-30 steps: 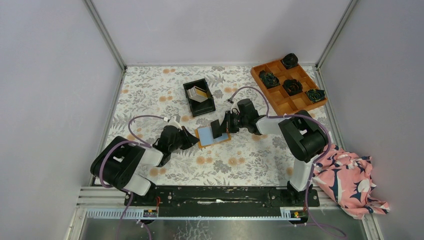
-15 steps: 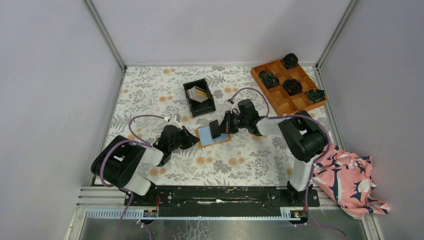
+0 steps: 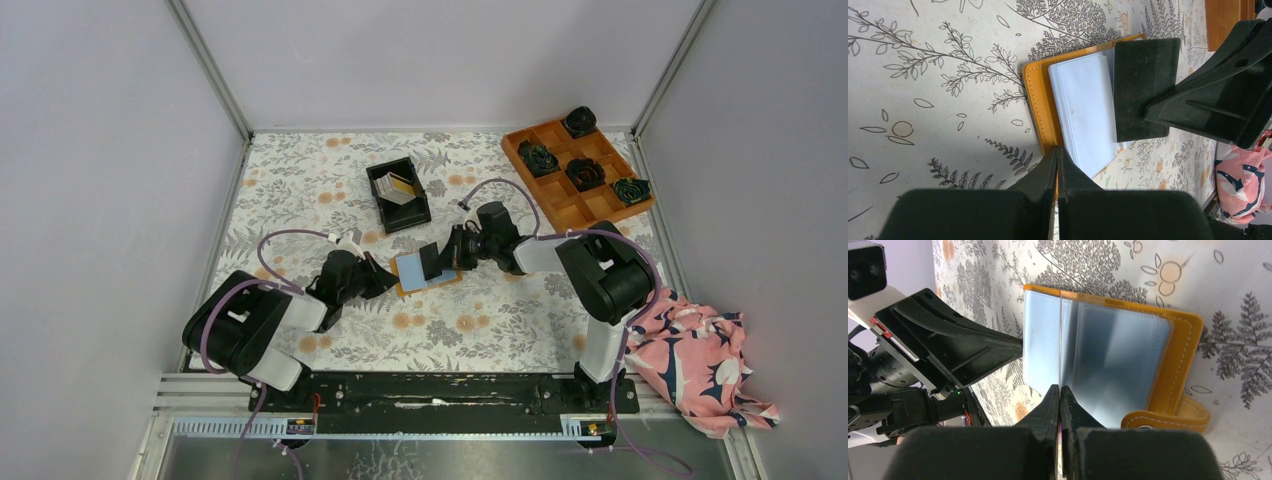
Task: Put the credit cards into the card holder
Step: Insert the credit card into the card holder.
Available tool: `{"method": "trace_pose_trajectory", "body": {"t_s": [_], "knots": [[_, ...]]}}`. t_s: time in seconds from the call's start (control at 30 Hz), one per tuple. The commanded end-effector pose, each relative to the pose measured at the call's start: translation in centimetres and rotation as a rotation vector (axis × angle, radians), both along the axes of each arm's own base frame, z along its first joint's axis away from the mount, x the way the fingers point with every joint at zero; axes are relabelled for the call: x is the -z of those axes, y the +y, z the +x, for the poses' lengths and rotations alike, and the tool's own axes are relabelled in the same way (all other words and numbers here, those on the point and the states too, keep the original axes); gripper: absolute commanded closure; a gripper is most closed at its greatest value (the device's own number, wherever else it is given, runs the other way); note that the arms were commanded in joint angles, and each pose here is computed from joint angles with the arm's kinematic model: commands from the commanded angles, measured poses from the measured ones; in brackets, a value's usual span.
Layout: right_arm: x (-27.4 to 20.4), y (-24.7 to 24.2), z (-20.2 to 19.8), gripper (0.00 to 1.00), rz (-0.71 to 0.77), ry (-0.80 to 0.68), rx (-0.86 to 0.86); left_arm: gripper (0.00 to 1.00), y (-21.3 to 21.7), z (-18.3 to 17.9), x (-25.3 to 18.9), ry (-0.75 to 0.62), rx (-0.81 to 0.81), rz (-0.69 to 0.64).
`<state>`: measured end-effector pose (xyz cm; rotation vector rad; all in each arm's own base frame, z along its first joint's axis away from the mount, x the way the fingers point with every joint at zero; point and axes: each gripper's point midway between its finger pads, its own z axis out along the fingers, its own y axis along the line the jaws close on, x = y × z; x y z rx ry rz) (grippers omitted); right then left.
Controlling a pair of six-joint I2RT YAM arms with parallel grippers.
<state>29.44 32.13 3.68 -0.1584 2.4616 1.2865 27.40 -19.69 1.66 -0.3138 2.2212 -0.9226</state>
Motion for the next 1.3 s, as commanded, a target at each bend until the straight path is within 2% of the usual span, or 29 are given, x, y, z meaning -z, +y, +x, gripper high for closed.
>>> {"method": "trace_pose_trajectory", "body": {"t_s": [0.0, 0.67, 1.07, 1.27], "knots": [[-0.5, 0.1, -0.4, 1.00, 0.041, 0.004, -0.003, 0.98, 0.5, -0.9, 1.6, 0.042, 0.018, 0.047], [0.7, 1.0, -1.9, 1.00, 0.154, 0.144, 0.004, 1.00, 0.3, -0.7, 2.6, 0.068, 0.035, 0.094], [1.8, 0.9, -1.6, 1.00, 0.137, 0.164, 0.035, 1.00, -0.4, -0.9, 3.1, 0.083, 0.054, 0.103], [1.8, 0.3, -1.7, 0.73, 0.077, 0.130, 0.039, 1.00, -0.7, -1.2, 3.4, 0.088, 0.060, 0.109]]}}
